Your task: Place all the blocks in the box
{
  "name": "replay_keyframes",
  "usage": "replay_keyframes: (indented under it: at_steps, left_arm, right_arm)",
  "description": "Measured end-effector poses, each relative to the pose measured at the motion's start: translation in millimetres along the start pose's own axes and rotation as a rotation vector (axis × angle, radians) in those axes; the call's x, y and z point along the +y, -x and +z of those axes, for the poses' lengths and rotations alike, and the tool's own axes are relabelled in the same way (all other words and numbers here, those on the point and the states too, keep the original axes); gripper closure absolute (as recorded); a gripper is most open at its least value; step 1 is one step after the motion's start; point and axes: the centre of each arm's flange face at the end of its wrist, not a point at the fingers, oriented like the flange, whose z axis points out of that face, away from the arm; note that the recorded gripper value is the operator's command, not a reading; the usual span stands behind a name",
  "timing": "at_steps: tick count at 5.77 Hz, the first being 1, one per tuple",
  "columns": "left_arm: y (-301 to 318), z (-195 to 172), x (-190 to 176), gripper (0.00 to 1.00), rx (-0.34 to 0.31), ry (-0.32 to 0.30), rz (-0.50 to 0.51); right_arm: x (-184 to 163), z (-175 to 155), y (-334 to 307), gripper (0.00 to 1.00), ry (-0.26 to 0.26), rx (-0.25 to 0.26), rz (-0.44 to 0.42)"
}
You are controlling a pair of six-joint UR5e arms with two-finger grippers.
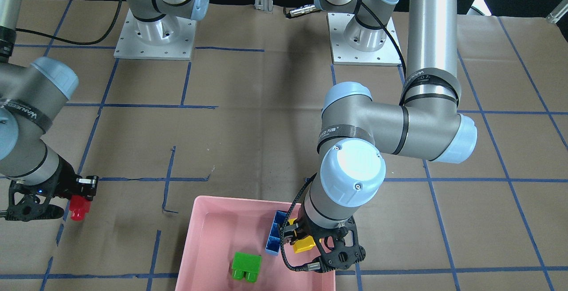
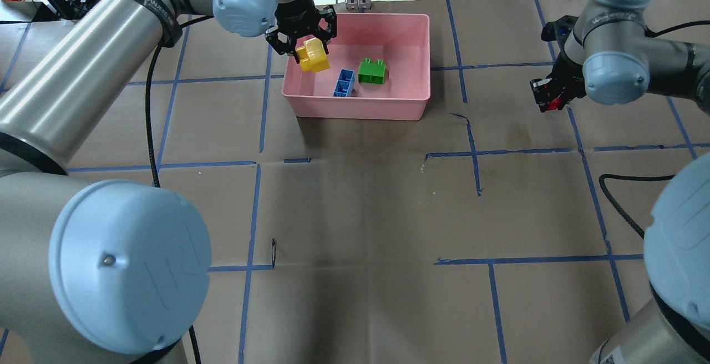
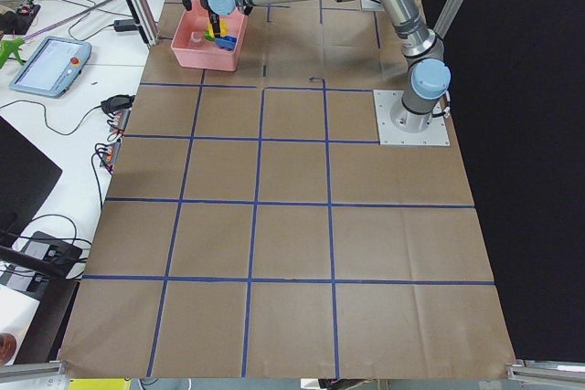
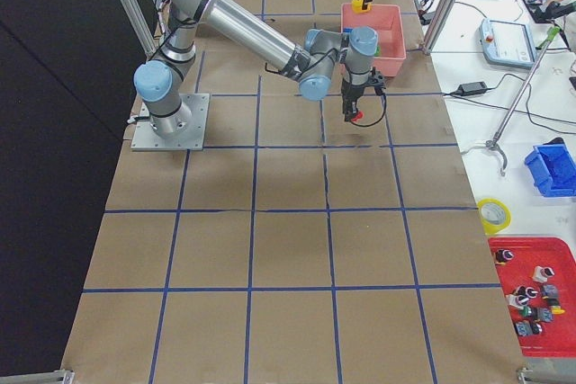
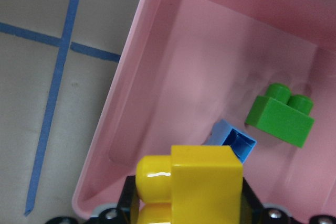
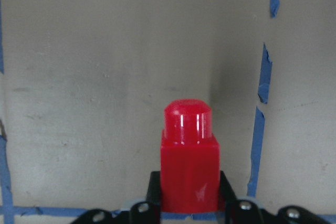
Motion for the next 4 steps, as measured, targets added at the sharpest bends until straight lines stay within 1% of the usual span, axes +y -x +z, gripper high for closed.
replay_keyframes:
  at_steps: [1,2,3,4]
  left_arm:
    - [-3.0,23.3,-7.0,0.01,0.014,-0.041,-0.004]
    - [-3.4,19.3,-8.3,0.00,0.019,-0.055,-0.004]
    - [4.1,-7.5,-8.5,0.00,0.015,-0.052,0.010]
    - [24.4,-46.6,-8.0,0.00,0.003,-0.035,0.042]
  right_arm:
    - [-8.9,-42.5,8.5,0.93,0.002,-0.041,0.030]
    - [-17.9,-82.5,32.6,0.92,-0.020,-0.115,0.068]
    - [-24.6,-111.4,69.9,0.93,-0.050,-0.175,0.072]
    - [-25.4,-127.8,112.0,0.93,-0.070,-0.211,0.053]
